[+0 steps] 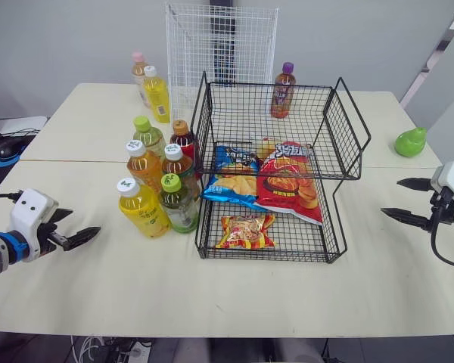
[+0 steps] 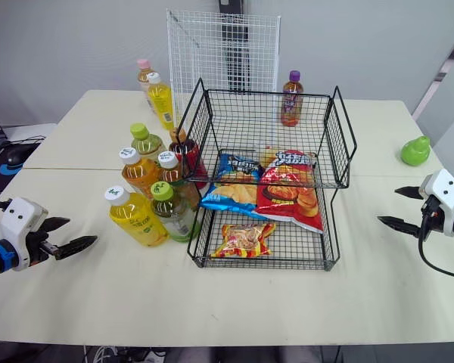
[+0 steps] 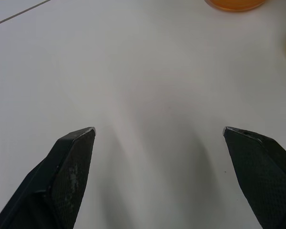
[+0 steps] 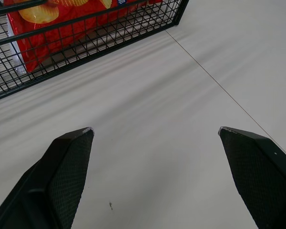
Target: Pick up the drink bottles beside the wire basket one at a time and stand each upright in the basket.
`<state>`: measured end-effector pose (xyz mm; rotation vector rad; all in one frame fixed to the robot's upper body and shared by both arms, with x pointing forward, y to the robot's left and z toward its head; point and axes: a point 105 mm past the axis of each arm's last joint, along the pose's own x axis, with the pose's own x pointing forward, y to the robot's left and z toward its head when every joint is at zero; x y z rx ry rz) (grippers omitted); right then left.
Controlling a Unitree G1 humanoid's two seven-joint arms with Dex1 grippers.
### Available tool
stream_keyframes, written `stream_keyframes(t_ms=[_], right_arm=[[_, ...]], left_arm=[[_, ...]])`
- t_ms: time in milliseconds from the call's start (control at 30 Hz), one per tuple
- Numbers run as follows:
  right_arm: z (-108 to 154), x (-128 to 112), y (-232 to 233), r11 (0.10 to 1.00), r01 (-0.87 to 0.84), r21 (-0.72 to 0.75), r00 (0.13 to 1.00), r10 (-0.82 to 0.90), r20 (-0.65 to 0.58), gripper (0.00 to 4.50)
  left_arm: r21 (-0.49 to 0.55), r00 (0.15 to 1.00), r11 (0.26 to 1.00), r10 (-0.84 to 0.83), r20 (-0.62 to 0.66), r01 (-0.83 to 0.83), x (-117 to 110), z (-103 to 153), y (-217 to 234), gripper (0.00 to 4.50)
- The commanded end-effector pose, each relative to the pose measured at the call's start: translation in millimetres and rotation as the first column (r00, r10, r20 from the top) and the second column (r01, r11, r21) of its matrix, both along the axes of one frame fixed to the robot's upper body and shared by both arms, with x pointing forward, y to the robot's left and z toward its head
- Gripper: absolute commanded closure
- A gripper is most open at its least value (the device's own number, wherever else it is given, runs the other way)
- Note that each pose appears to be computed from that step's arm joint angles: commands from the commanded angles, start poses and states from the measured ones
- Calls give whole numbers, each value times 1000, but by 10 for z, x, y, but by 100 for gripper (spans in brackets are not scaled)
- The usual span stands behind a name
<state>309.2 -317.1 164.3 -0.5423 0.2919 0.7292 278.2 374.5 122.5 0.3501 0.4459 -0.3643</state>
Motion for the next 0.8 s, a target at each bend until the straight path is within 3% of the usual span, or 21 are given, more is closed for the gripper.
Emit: stream_keyframes(t_ms=[33, 433, 533, 800], right_arm=[[170, 25, -21, 1000, -3, -26, 999, 4, 51, 0], [250, 87, -88, 998, 65, 18, 986, -67, 153, 0], [269, 78, -128, 995, 94, 23, 977, -97, 188, 0], [283, 23, -94, 994, 91, 65, 977, -101, 190, 0]], left_arm=[[25, 999, 1000, 3, 53, -4, 1, 172, 32, 4], [-45, 979, 999, 28, 201, -19, -24, 338, 45, 4], [-114, 977, 993, 39, 210, -15, -55, 361, 44, 4], [-169, 981, 985, 5, 196, 28, -91, 355, -78, 4]])
